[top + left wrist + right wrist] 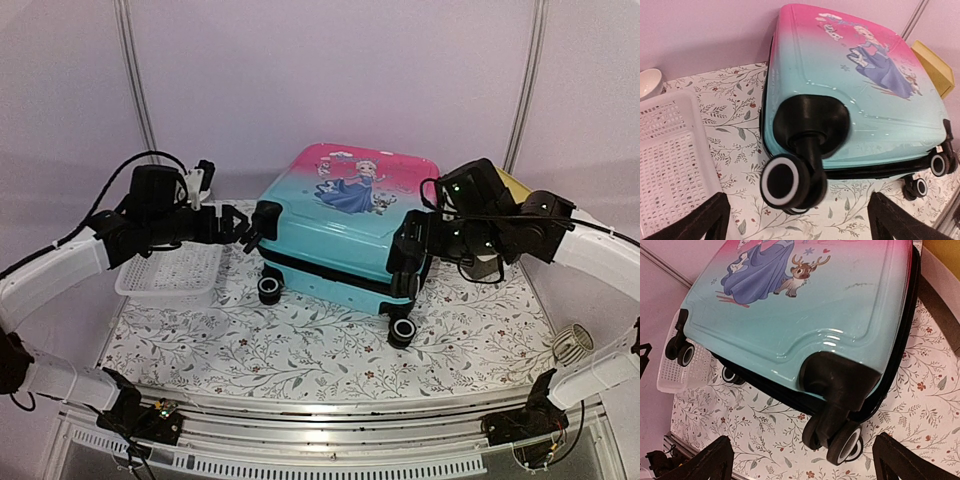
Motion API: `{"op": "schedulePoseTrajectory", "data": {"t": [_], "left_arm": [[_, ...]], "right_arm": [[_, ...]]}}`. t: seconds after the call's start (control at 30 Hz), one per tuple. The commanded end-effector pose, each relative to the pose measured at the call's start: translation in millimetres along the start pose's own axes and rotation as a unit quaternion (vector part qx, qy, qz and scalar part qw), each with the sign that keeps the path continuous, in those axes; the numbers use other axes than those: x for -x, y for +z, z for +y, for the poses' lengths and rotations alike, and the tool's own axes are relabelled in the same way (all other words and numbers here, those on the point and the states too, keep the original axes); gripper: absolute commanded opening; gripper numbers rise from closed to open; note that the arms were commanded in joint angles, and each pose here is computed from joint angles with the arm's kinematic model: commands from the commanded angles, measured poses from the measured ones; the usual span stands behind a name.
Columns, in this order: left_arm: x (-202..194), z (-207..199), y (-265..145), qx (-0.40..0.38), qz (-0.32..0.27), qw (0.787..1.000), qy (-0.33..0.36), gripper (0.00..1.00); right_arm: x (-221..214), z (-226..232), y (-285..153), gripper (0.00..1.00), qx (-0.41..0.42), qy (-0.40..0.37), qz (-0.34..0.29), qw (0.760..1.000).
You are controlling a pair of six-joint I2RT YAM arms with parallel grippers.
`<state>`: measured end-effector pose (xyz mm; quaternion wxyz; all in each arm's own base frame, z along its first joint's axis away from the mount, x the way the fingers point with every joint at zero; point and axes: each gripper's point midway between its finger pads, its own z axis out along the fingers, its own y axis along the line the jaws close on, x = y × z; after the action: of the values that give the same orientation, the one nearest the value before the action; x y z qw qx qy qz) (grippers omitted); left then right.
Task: Open, take out, and arrange the luggage
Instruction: Adjust the luggage at the center of the board.
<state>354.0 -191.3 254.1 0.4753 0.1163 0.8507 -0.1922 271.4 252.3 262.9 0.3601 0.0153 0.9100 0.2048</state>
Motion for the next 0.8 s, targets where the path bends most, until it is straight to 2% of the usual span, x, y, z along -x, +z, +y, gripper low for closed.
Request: {"op": "schedulePoseTrajectory", "data": {"t": [0.0, 0.23, 0.57, 0.77], "left_arm": [[-16, -35, -27, -0.030, 0.020, 0.999, 0.002, 0.98], [-34, -129, -40, -0.115, 0.019, 0.993, 0.002, 0.98], [-81, -257, 4, -0.185, 0.039, 0.982, 0.015, 0.98], [-96, -298, 33, -0.197, 0.043, 0.979, 0.015, 0.98]], "right_arm": [[27, -11, -8, 0.99, 0.033, -0.022, -0.036, 0.999], [58, -40, -9, 0.99, 0.024, 0.000, -0.071, 0.997], [53, -72, 6, 0.99, -0.002, 0.017, -0.069, 0.997], [40, -79, 16, 0.99, 0.008, 0.024, -0.051, 0.998]]}}
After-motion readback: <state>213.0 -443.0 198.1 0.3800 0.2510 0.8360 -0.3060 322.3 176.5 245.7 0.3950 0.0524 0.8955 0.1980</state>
